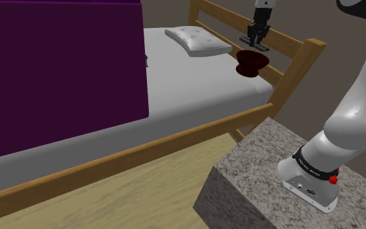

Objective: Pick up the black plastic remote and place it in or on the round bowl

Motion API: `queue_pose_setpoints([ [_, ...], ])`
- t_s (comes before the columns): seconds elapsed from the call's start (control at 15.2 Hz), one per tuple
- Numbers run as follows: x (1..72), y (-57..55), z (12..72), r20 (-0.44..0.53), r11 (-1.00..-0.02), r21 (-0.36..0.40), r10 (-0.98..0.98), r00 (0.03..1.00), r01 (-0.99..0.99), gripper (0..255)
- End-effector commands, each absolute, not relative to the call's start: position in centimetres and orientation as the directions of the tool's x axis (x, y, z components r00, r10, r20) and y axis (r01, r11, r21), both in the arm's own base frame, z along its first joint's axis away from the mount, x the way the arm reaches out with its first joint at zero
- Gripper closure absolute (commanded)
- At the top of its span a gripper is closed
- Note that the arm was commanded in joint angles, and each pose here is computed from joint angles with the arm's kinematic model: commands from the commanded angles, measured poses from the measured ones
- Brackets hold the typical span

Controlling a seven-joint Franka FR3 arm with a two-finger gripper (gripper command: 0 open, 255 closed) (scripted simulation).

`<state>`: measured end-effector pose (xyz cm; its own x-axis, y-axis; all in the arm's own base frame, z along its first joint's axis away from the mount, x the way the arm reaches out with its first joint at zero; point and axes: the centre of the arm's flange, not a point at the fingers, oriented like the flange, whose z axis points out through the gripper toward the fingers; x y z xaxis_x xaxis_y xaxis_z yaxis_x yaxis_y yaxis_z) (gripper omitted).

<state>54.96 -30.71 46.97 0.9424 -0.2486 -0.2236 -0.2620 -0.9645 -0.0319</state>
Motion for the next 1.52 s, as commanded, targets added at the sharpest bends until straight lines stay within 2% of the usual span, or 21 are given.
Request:
queue_pose_setpoints([
  [0.0,53.1,-32.8,46.9,-0.224,-0.965,-0.032,-0.247,0.943,-0.261,255],
  [0.73,52.9,-33.0,41.1,-0.224,-0.965,-0.032,-0.247,0.943,-0.261,255],
  [1.25,52.9,-33.0,41.1,-0.224,-0.965,-0.033,-0.247,0.943,-0.261,255],
  [1.32,52.9,-33.0,41.1,-0.224,-0.965,-0.033,-0.247,0.943,-0.261,0],
  [1.45,52.9,-33.0,41.1,-0.224,-0.965,-0.033,-0.247,0.943,-0.261,0],
])
